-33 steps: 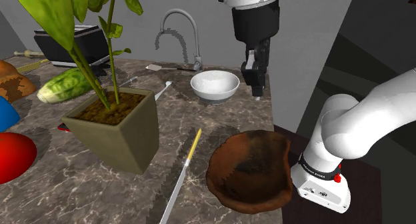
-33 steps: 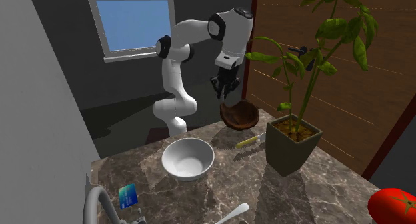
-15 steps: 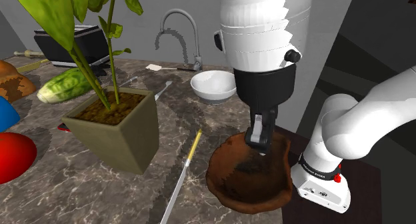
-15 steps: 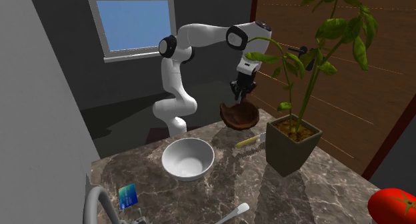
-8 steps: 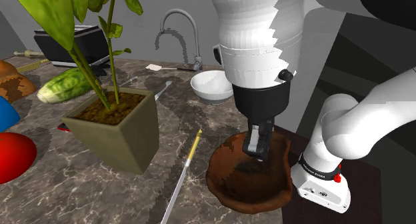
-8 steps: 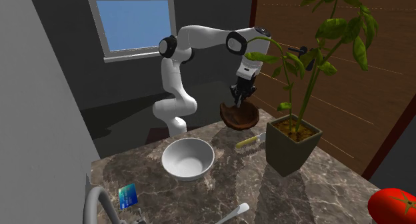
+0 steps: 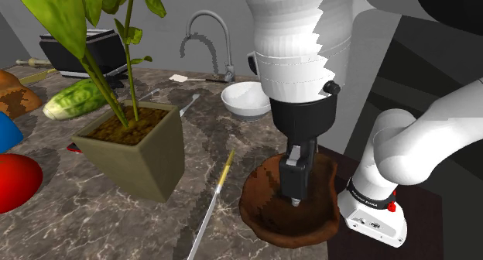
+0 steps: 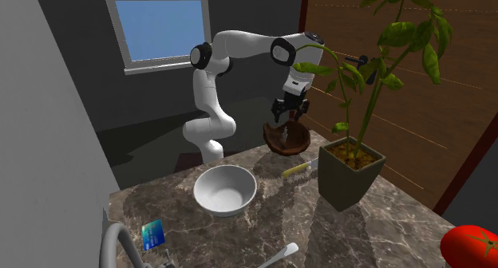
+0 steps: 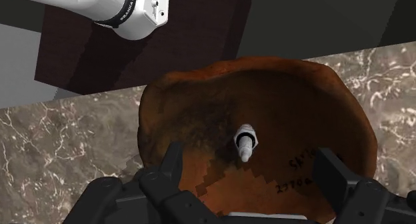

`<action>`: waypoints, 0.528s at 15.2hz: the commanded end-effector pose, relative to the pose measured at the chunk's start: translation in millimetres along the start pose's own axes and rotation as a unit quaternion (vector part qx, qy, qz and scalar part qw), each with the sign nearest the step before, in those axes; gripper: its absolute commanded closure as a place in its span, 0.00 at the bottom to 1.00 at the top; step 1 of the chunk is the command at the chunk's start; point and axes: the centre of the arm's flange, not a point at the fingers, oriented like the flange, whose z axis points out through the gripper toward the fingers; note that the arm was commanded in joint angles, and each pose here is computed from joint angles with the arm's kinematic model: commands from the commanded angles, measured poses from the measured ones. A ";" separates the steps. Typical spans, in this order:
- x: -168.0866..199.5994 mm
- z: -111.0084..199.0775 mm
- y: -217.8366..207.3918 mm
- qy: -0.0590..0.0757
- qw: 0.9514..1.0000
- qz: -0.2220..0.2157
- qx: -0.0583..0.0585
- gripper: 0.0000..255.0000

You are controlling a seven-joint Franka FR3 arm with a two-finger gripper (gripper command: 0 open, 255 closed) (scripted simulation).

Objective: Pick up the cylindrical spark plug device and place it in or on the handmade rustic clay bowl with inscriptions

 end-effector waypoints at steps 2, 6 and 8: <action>0.0 -13.2 0.0 0.000 1.000 0.000 0.000 0.00; 0.0 -50.0 0.0 0.000 1.000 0.000 0.000 0.00; 0.0 -50.0 0.0 0.000 1.000 0.000 0.000 0.00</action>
